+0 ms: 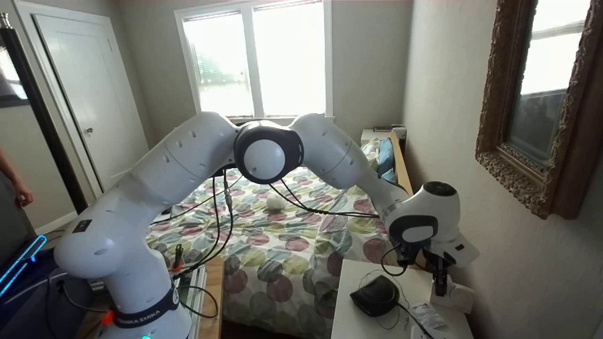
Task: Move the white object to the left
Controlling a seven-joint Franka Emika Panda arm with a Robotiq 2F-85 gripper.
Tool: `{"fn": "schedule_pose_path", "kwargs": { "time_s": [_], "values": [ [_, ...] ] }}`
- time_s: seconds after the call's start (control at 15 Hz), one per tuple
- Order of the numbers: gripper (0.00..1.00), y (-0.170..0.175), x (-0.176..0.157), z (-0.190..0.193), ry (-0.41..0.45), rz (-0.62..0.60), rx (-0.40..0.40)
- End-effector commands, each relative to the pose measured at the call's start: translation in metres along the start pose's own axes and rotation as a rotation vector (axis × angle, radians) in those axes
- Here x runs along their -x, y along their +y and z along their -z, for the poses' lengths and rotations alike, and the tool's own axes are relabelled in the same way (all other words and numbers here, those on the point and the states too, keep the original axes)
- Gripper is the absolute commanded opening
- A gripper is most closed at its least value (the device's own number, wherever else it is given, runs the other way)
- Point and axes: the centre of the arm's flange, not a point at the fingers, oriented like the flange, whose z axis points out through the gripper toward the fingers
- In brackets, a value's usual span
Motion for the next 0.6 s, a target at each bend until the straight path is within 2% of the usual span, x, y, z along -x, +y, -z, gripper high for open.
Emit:
{"fn": "schedule_pose_path", "kwargs": {
  "time_s": [0.0,0.2,0.53],
  "values": [
    [0.23,-0.005,-0.001,0.0,-0.011,0.013,0.006],
    [0.14,-0.007,0.004,0.009,-0.034,-0.004,0.008],
    [0.12,-0.008,0.023,0.029,-0.081,-0.015,0.027]
  ]
}}
